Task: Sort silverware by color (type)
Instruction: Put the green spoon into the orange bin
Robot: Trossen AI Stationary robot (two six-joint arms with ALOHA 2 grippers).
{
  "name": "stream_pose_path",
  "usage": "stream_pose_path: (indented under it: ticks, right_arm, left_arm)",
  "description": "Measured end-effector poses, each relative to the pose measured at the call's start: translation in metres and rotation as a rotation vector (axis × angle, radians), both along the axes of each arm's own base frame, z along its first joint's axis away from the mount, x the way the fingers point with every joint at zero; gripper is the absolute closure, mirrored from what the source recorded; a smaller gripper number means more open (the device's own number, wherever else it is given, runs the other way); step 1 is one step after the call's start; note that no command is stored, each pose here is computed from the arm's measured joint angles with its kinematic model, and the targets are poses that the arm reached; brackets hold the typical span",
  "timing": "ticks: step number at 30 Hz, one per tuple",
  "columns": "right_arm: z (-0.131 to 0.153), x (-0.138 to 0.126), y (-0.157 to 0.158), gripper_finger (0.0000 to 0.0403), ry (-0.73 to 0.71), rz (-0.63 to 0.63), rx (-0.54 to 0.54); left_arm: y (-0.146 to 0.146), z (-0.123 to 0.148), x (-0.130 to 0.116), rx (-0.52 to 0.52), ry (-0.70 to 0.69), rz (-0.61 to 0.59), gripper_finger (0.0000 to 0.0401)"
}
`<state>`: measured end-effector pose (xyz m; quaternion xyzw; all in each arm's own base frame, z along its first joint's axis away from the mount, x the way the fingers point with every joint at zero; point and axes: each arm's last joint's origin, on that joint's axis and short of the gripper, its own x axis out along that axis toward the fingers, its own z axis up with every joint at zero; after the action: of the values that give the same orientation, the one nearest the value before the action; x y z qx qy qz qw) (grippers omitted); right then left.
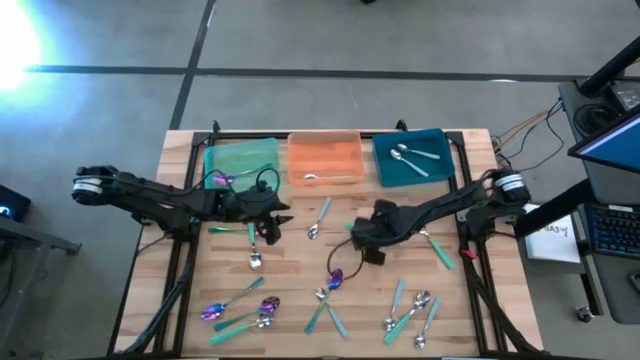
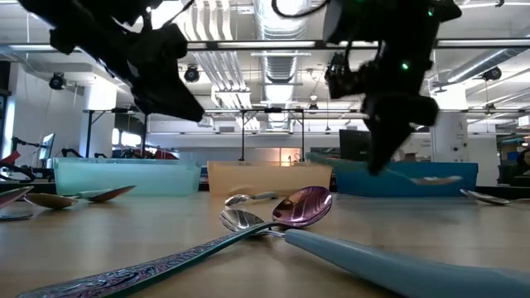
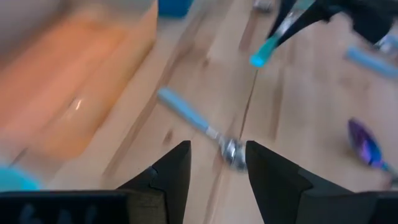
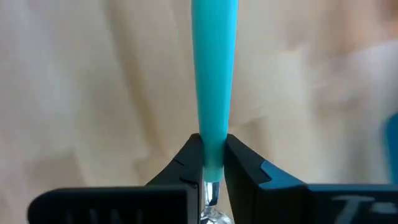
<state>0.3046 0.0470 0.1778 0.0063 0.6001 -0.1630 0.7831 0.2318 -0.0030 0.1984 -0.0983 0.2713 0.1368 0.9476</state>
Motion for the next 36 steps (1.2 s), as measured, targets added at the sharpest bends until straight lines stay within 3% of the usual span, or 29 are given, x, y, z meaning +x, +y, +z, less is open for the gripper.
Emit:
stream_pose_path:
  ticks: [6, 10, 14, 19, 27, 36]
  right_arm:
    - [0.044, 0.013, -0.011, 0.0373, -0.379, -0.043, -0.12]
    - [0.066, 0.03, -0.009, 0.0373, -0.626, 0.048, -0.185]
    - [0.081, 0.041, -0.008, 0.0373, -0.77, 0.138, -0.248]
    - [0.088, 0.047, -0.009, 0.0373, -0.844, 0.185, -0.302]
    - [0.087, 0.048, -0.013, 0.0373, -0.83, 0.191, -0.322]
    - [0.086, 0.048, -0.013, 0.0373, -0.814, 0.207, -0.322]
  left_arm:
    - [0.0, -0.005, -0.002, 0.018, -0.281, -0.015, 0.0279]
    - [0.0, 0.0, -0.003, 0.02, -0.477, -0.033, 0.0282]
    - [-0.002, 0.004, 0.001, 0.007, -0.564, -0.066, 0.0276]
    - [-0.003, 0.009, 0.013, 0.013, -0.59, -0.072, 0.0261]
    - [-0.005, 0.019, 0.046, 0.035, -0.587, -0.094, 0.0257]
    - [-0.004, 0.032, 0.058, 0.096, -0.61, -0.104, 0.031]
